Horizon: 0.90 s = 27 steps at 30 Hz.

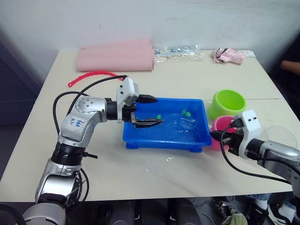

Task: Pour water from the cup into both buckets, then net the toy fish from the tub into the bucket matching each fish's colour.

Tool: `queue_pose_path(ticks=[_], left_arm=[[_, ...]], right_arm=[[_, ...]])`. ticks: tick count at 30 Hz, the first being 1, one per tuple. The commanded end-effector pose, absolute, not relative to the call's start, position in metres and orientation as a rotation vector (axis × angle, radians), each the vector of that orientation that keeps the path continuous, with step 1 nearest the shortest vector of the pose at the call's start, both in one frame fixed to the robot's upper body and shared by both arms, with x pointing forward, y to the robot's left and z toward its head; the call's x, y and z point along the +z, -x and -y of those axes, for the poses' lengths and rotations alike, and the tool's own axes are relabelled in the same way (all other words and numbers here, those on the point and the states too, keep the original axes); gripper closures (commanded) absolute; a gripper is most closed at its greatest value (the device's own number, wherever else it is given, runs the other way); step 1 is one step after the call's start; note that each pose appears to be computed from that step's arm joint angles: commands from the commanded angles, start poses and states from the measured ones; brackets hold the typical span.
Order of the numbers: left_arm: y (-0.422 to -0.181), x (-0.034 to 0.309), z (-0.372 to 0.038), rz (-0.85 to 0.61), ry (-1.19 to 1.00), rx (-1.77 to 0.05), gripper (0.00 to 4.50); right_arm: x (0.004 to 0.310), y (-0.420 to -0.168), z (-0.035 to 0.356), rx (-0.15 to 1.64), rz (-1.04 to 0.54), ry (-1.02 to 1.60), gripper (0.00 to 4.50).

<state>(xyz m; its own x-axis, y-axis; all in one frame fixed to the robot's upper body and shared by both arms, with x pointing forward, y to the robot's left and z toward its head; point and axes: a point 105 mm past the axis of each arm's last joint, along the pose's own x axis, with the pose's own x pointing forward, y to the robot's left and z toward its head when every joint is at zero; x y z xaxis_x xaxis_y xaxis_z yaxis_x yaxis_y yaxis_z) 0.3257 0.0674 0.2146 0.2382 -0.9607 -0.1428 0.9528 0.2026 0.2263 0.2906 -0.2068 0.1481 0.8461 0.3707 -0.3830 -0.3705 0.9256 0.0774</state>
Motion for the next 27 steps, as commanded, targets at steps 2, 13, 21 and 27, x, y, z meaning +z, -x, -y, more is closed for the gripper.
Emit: queue_pose_path(ticks=[2,13,21,27], left_arm=[[-0.321,0.229,-0.068,0.093,-0.309,-1.333,0.03],[-0.325,0.228,-0.064,0.096,-0.300,-1.353,0.03],[-0.331,0.229,-0.048,0.117,-0.271,-1.418,0.03],[-0.335,0.231,-0.034,0.139,-0.263,-1.467,0.03]], right_arm=[[0.161,-0.303,0.211,0.327,-0.313,0.033,4.50],[0.189,-0.285,0.188,0.482,-0.160,0.248,4.50],[0.221,-0.257,0.208,0.450,-0.079,0.343,4.50],[0.243,-0.244,0.239,0.314,-0.056,0.426,4.50]])
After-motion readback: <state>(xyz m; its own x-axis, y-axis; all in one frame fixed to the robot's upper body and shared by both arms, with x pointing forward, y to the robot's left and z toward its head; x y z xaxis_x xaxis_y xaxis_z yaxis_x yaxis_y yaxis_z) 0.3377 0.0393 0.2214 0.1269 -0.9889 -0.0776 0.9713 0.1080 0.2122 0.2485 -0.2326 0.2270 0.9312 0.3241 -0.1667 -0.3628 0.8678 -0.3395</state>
